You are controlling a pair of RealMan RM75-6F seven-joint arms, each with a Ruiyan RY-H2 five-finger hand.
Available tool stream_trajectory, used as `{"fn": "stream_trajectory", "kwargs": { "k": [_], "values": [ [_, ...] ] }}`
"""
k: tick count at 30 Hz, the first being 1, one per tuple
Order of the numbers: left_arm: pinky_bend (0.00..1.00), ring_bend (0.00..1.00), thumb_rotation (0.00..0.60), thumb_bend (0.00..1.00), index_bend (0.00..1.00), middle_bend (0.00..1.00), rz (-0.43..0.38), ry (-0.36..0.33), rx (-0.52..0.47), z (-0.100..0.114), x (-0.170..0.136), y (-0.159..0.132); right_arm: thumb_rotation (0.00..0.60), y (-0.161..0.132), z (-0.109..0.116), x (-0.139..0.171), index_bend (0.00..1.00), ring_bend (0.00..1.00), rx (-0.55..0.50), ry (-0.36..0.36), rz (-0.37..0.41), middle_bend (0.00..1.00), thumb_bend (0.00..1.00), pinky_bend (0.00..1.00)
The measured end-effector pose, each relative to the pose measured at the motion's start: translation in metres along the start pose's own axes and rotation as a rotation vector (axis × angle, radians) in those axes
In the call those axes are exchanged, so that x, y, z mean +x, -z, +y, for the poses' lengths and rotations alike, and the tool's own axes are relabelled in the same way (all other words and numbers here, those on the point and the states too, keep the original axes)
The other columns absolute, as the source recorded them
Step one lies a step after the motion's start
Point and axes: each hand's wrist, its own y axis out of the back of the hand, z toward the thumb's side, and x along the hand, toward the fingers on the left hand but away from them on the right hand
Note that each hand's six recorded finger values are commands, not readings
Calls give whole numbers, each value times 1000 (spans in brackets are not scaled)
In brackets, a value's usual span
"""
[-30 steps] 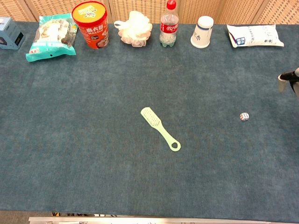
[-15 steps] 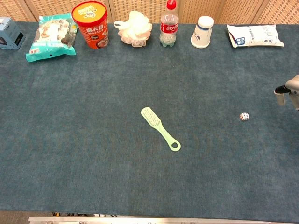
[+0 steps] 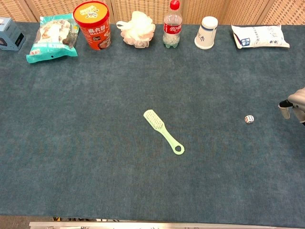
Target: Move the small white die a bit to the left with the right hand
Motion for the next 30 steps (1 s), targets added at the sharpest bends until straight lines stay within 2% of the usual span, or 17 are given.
{"fn": "stream_trajectory", "kwargs": {
  "k": [30],
  "values": [
    [344, 263, 600, 0, 358, 349, 24, 2, -9, 2, -1, 5, 600, -27, 4, -32, 462, 927, 22, 12, 58, 943, 974, 933]
  ]
}}
